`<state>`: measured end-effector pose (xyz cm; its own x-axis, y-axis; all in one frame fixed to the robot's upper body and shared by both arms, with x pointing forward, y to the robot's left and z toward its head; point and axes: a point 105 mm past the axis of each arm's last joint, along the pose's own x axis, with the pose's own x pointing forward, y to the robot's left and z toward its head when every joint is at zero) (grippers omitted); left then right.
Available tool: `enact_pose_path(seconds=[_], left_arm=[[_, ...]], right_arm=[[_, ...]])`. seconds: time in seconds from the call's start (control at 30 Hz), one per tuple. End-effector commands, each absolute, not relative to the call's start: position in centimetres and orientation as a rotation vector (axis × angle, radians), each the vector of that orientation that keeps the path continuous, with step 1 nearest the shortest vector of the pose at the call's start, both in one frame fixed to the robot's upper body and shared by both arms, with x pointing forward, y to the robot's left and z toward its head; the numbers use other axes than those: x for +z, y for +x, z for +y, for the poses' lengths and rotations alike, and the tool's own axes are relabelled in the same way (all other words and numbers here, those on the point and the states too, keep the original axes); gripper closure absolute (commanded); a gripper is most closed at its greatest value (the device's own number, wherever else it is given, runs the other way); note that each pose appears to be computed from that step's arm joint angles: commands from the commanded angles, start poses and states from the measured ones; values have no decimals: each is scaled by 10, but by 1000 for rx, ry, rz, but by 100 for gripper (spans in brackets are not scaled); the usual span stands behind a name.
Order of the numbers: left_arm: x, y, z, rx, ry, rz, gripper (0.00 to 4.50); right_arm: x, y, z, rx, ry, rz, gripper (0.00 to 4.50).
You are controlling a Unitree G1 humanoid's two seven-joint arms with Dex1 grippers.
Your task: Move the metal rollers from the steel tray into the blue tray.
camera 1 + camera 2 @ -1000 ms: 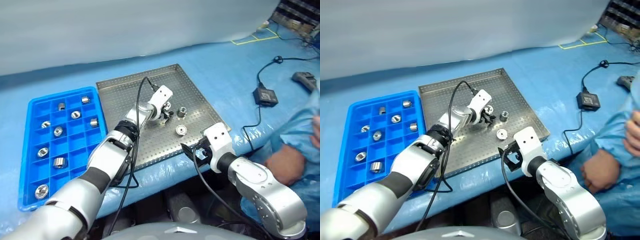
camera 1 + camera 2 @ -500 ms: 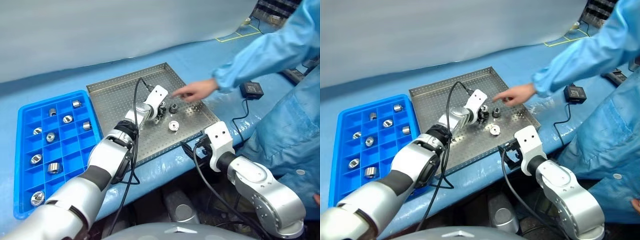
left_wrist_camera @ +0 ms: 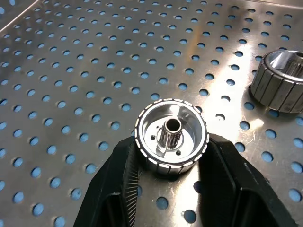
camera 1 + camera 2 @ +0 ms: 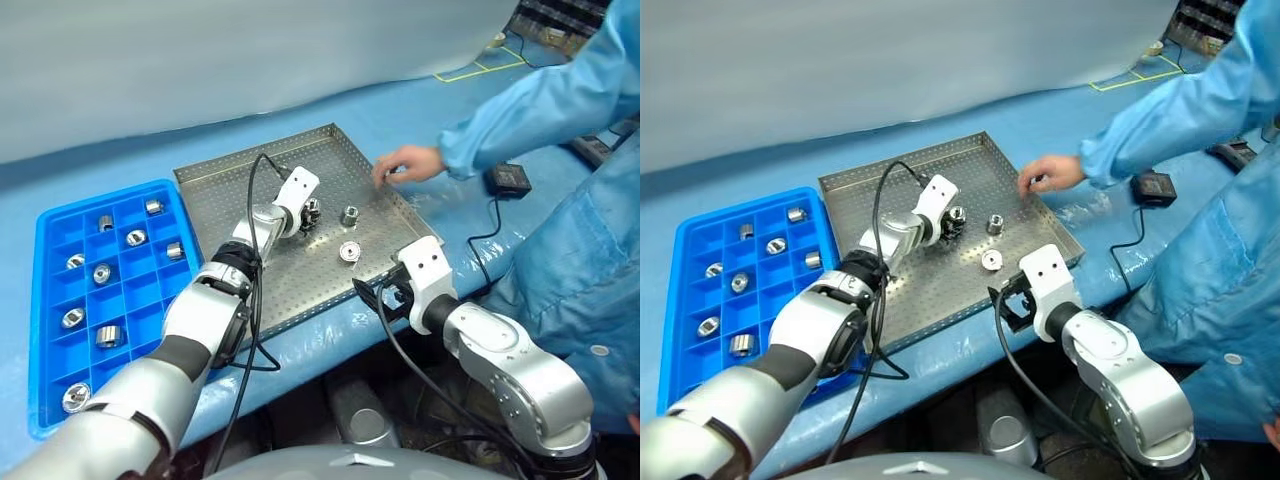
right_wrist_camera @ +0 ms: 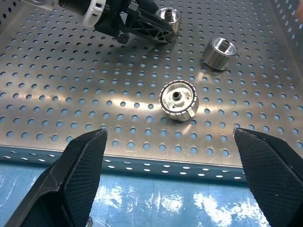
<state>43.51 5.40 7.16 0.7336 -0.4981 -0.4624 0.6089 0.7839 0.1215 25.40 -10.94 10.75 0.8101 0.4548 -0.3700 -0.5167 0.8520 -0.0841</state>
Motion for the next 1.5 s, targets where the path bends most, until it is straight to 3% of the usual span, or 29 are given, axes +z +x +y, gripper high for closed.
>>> enact_pose_path(seconds=[0.03, 0.27, 0.53, 0.67, 1.0, 1.3, 1.5], left_arm=[[115, 429, 54, -713, 222, 303, 256], [153, 356, 88, -823, 183, 228, 256], [161, 314, 156, -466, 213, 222, 256], [142, 296, 199, -247, 194, 293, 256], [122, 293, 202, -236, 187, 352, 256], [114, 318, 193, -247, 96, 342, 256], [108, 318, 188, -265, 79, 354, 82]], right_arm=[[118, 258, -104, 548, -190, 288, 0], [123, 265, -82, 694, -142, 259, 0], [128, 273, -57, 855, -113, 231, 0], [126, 277, -50, 890, -128, 235, 0], [126, 279, -47, 907, -139, 229, 0], [124, 276, -51, 881, -151, 239, 0], [125, 275, -55, 863, -167, 238, 0]])
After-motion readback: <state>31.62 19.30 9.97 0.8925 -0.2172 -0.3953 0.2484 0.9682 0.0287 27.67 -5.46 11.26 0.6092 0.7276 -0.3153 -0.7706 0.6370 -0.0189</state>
